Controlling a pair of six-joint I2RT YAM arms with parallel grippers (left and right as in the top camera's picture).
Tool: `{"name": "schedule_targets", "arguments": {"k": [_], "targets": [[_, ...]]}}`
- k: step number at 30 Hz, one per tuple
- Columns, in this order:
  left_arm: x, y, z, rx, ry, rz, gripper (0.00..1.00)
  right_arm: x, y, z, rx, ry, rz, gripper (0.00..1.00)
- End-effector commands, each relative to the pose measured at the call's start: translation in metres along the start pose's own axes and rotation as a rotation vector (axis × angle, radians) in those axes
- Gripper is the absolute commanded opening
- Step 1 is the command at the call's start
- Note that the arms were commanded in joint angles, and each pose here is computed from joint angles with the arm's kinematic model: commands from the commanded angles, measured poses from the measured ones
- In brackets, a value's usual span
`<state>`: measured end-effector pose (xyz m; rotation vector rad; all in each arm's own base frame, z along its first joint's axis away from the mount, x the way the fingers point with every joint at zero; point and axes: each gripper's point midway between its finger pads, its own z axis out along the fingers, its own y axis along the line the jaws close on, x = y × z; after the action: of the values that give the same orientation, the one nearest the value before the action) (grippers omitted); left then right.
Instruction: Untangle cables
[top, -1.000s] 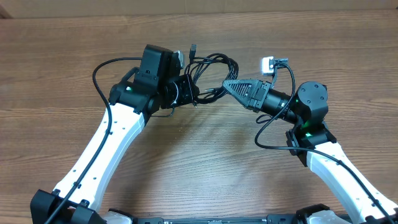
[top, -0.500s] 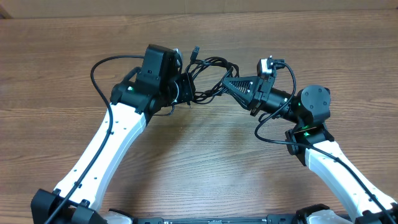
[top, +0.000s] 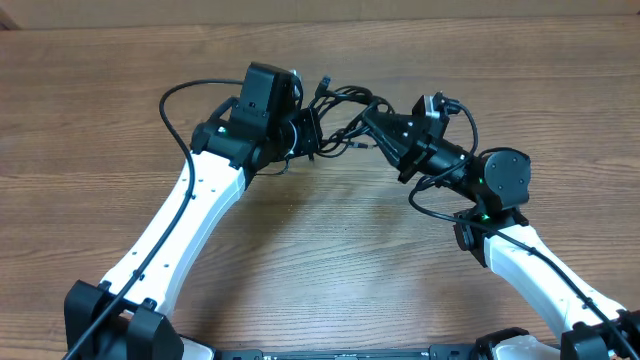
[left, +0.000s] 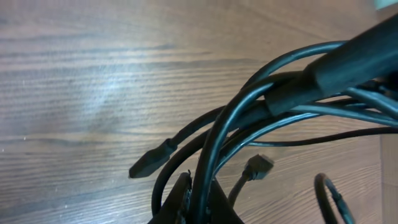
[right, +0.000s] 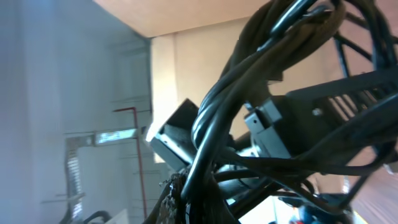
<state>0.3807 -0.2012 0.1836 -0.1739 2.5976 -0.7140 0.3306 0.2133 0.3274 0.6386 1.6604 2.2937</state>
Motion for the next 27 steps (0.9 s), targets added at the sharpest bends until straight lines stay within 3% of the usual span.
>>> {"name": "schedule_targets", "arguments": {"k": [1, 6, 17, 21, 27], "targets": [[0.008, 0.115, 0.023, -0.452, -0.015, -0.040, 0.04, 0.016, 0.132, -0.022, -0.433, -0.096, -0.157, 0.04], [0.009, 0.118, 0.021, -0.467, -0.015, -0.038, 0.04, 0.016, 0.156, -0.036, -0.563, -0.143, -0.177, 0.04], [0.009, 0.119, 0.021, -0.471, -0.017, -0.041, 0.04, -0.014, 0.133, -0.028, -0.464, -0.251, -0.106, 0.04], [0.003, 0.133, 0.013, -0.562, -0.058, -0.029, 0.04, -0.022, 0.164, -0.051, -0.642, -0.322, -0.061, 0.04], [-0.009, 0.154, -0.004, -0.708, -0.130, -0.007, 0.04, -0.023, 0.205, -0.095, -0.867, -0.393, -0.142, 0.04]]}}
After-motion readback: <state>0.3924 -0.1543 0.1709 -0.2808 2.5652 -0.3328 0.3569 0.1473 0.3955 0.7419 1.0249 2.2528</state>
